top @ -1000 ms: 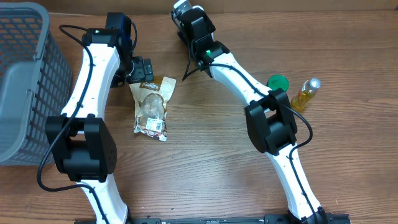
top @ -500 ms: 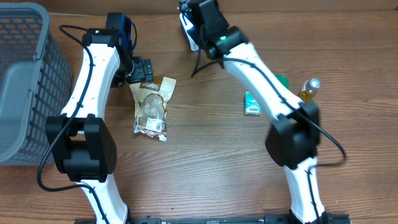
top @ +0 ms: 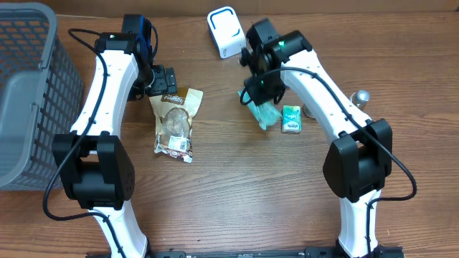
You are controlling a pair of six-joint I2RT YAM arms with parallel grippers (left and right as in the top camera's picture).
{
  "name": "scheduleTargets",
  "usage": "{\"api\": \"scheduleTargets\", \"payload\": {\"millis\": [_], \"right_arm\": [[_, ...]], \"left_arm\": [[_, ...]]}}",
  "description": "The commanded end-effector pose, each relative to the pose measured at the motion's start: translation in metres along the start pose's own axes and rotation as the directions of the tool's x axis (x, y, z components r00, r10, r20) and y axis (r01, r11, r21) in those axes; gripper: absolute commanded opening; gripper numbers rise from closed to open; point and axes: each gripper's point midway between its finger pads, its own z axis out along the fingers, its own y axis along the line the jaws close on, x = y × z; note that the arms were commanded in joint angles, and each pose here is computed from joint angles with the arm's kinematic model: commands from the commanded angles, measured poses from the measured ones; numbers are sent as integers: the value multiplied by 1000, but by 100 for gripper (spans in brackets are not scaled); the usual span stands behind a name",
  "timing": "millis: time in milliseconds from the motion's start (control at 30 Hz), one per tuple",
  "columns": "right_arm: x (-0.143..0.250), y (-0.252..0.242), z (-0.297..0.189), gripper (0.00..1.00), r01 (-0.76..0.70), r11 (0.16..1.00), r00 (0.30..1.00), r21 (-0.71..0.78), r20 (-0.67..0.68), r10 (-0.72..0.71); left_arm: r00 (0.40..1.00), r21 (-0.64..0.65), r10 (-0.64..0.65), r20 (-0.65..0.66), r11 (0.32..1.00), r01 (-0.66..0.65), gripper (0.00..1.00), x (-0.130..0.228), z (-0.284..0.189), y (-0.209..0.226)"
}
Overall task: Scan the item barcode
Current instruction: 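Lower the teal bag back to the table right of center and release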
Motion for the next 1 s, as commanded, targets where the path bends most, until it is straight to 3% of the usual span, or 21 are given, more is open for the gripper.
{"api": "scheduleTargets", "payload": {"millis": [0, 133, 467, 500, 533, 567, 667, 733, 833, 900, 967], "right_arm": [[18, 5, 20, 5, -62, 998, 996, -33, -68, 60], [29, 4, 38, 10, -66, 997, 993, -32, -98, 62], [34, 1, 47, 11, -66, 998, 992, -20, -107, 63], [33, 1, 47, 25, -65, 998, 993, -20, -103, 63], [31, 1, 48, 45, -65, 998, 993, -20, -95, 62], [30, 1, 48, 47, -65, 998, 994, -20, -92, 63], [25, -1, 48, 71, -62, 998, 996, -12, -71, 61], [21, -4, 48, 78, -59, 998, 997, 7, -54, 60], [11, 1, 49, 81, -54, 998, 998, -18, -12, 54], [6, 13, 49, 79, -46, 996, 999, -78, 4, 46], [3, 29, 47, 69, -37, 987, 999, -154, 13, 39]], "left_arm": [[1000, -4, 17, 16, 1000, -17, 100, -4, -3, -1], [1000, -4, 17, 16, 1000, -17, 100, -4, -3, -1], [1000, -4, 17, 16, 1000, -17, 100, -4, -3, -1], [1000, -4, 17, 16, 1000, -17, 100, -4, -3, -1], [1000, -4, 17, 16, 1000, -17, 100, -4, -3, -1], [1000, -4, 17, 16, 1000, -17, 100, -4, -3, -1], [1000, -4, 17, 16, 1000, -17, 100, -4, -3, -1], [1000, -4, 17, 16, 1000, -17, 99, -4, -3, -1], [1000, -4, 17, 16, 1000, -17, 100, -4, -3, -1], [1000, -4, 17, 16, 1000, -17, 100, -4, -3, -1], [1000, -4, 17, 16, 1000, -17, 100, -4, -3, -1]]}}
